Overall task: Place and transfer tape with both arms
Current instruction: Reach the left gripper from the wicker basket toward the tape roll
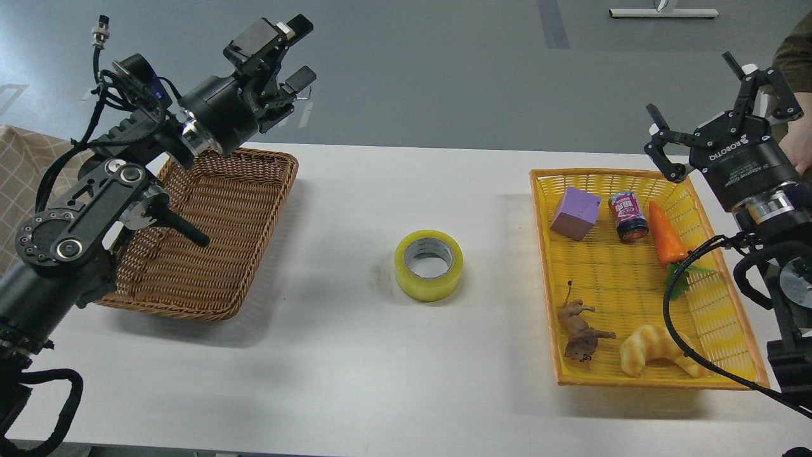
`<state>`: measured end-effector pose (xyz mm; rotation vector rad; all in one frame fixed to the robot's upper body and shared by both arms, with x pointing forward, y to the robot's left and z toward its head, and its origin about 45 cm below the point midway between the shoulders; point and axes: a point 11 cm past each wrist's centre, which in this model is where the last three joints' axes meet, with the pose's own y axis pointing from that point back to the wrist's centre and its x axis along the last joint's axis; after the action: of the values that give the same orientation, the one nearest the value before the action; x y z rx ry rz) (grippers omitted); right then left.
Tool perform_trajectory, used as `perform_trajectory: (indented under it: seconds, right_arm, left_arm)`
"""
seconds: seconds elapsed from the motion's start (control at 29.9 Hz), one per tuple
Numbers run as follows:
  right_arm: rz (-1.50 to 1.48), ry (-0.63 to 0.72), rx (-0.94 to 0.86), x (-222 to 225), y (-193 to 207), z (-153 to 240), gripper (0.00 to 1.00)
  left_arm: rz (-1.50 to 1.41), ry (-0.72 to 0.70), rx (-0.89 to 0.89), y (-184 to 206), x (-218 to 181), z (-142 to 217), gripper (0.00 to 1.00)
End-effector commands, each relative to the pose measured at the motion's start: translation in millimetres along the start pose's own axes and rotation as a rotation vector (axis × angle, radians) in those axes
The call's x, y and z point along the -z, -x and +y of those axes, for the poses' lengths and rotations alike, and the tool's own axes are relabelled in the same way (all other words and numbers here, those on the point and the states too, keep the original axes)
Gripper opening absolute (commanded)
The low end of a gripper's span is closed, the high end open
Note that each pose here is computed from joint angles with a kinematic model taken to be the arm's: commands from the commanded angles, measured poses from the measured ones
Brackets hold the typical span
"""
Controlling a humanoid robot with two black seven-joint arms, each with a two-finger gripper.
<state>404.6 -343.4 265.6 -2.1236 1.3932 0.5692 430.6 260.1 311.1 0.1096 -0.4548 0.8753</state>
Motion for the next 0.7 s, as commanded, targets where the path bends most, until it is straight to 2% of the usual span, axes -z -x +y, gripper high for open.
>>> perform_trajectory:
  seconds: [0.0, 0.17, 0.3, 0.67]
  right_arm:
    - [-0.003, -0.017, -0.018, 2.4, -5.1, 11.5, 1.00]
    - [-0.004, -0.031, -0.043, 5.6, -12.2, 22.8, 1.00]
    - [-0.007, -0.037, -0.068, 6.0, -19.3, 32.4, 1.00]
    - [-0.013, -0.060, -0.119, 9.1, -33.0, 52.8, 1.00]
  left_arm:
    - [-0.149, -0.059, 0.051, 7.7, 6.1, -0.9, 0.98]
    - [-0.310, -0.131, 0.127, 18.3, 16.3, -1.9, 0.98]
    - [-0.424, -0.112, 0.276, 48.4, 9.9, -19.0, 0.98]
    - [-0.791, -0.107, 0.417, 85.4, 14.9, -38.7, 0.98]
